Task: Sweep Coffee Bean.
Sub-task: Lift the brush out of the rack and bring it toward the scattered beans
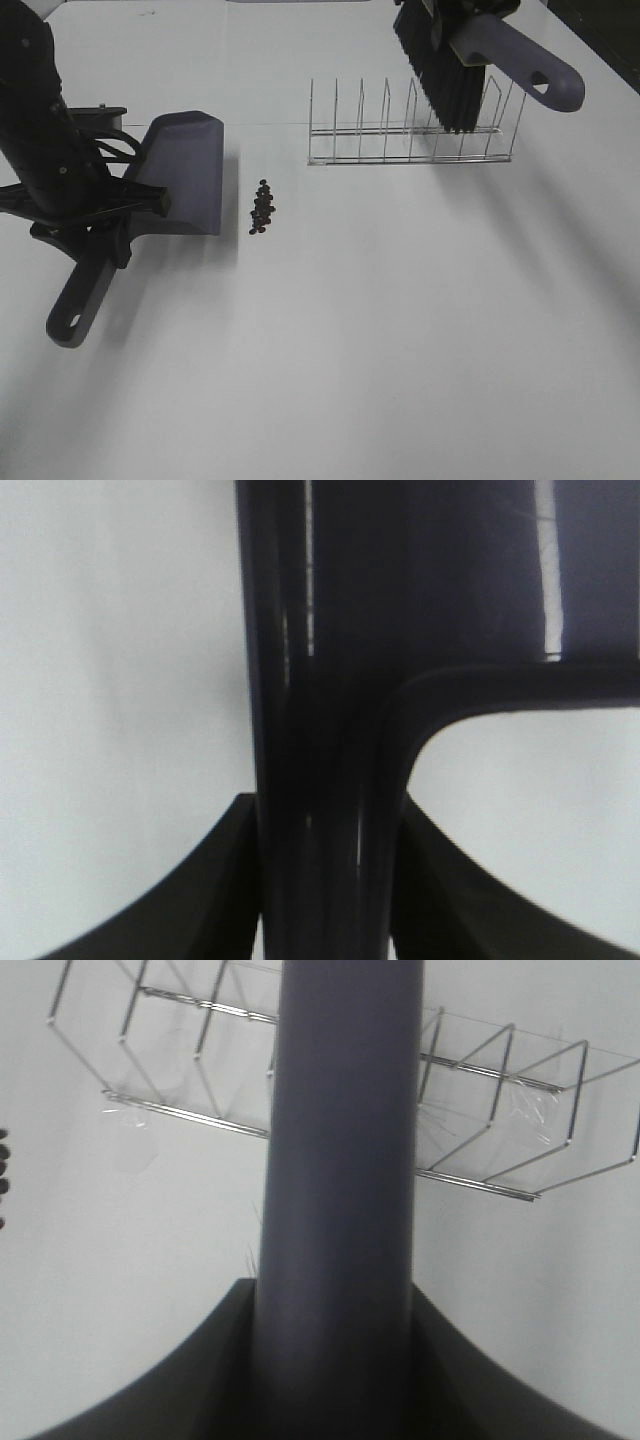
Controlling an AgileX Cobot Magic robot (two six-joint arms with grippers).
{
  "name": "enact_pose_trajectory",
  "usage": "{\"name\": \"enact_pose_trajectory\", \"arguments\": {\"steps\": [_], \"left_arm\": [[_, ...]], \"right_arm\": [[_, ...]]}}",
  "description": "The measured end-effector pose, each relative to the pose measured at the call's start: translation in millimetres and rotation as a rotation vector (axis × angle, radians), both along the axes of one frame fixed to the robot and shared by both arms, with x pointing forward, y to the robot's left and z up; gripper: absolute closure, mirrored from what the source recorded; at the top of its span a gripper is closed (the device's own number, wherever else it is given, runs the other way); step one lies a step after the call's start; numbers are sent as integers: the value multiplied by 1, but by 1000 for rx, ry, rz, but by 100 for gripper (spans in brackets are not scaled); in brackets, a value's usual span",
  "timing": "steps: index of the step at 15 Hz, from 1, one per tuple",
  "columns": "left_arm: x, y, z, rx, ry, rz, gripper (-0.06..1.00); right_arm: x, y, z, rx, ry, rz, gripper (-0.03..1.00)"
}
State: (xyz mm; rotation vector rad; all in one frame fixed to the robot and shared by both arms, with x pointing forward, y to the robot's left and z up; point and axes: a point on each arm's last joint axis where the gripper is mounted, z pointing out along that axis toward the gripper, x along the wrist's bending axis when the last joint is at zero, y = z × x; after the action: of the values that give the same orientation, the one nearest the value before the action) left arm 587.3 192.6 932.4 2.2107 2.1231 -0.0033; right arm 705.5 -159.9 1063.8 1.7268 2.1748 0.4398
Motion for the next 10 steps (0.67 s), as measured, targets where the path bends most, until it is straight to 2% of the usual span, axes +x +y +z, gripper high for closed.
{"name": "enact_pose_trajectory", "arguments": {"steps": [3, 7, 10], "left_arm": [[-13, 6, -15, 41, 49, 23, 60], [-16, 0, -30, 37, 42, 32, 60], [-17, -9, -50, 51, 80, 6, 60]], "right_arm": [[-30, 29, 0, -26, 49, 51, 66], [-50, 49, -28, -59, 144, 38, 66], [-58, 62, -47, -109, 132, 40, 66]]}}
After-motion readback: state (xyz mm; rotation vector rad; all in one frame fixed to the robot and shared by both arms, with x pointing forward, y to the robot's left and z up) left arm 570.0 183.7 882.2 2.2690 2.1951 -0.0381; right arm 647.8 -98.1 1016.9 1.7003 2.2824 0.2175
